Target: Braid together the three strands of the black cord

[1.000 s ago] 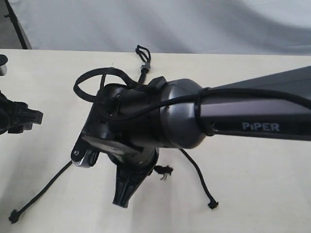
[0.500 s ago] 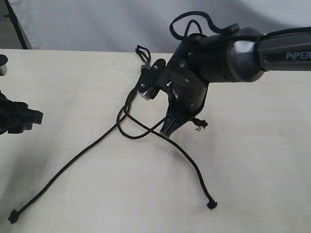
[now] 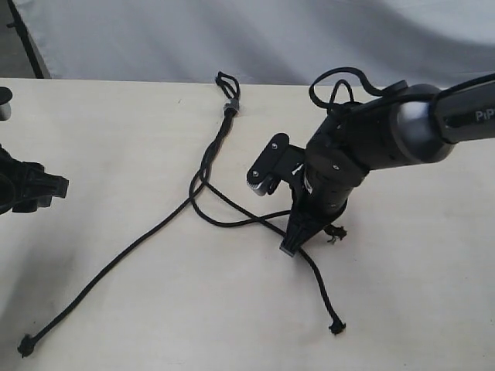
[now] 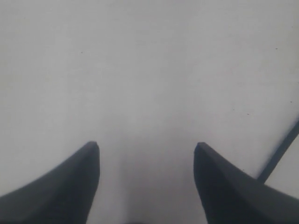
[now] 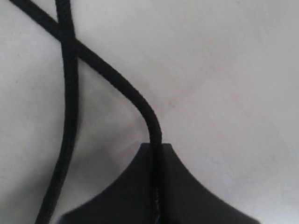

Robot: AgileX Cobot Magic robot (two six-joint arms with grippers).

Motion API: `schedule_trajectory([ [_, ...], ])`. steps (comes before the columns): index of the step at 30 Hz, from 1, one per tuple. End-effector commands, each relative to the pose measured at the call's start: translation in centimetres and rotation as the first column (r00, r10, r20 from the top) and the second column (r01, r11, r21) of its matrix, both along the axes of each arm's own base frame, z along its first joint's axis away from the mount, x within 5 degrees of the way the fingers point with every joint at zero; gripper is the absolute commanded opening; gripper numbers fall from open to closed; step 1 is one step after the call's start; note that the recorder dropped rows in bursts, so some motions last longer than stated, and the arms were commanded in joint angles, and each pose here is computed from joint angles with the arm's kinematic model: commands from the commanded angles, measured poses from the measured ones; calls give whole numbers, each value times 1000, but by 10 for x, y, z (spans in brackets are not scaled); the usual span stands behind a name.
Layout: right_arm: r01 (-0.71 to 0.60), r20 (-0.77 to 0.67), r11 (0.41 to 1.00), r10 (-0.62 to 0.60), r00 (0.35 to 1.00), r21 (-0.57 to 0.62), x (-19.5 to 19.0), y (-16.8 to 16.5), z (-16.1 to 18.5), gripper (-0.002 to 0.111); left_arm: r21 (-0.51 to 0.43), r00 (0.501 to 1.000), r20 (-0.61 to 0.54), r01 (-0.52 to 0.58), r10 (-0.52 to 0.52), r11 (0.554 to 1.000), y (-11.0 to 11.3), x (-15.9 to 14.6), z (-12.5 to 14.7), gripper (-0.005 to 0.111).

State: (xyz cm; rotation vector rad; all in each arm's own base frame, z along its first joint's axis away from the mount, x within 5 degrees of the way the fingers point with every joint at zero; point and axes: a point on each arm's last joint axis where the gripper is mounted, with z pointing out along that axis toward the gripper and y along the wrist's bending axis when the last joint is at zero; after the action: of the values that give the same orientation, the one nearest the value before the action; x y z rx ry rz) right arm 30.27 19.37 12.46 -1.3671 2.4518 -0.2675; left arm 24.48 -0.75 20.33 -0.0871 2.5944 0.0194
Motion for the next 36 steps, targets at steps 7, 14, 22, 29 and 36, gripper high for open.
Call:
schedule_trajectory([
  [7,22,-51,1000,-22,998,15,-16,-11,-16,-1,-2,1000,-4,-9,9,1000,1,-2,-1,56],
  [14,74,-180,995,-62,982,63,-36,2,-20,-1,-2,1000,-4,-9,9,1000,1,-2,-1,56],
  [22,-169,-392,979,200,898,113,-104,66,-11,-1,-2,1000,-4,-9,9,1000,1,-2,-1,56],
  [29,-217,-231,963,250,940,160,-89,72,17,-1,-2,1000,-6,-9,9,1000,1,-2,-1,56],
  [36,-46,-160,973,84,983,227,-43,34,31,-1,-1,1000,-10,-10,10,1000,1,-2,-1,56],
])
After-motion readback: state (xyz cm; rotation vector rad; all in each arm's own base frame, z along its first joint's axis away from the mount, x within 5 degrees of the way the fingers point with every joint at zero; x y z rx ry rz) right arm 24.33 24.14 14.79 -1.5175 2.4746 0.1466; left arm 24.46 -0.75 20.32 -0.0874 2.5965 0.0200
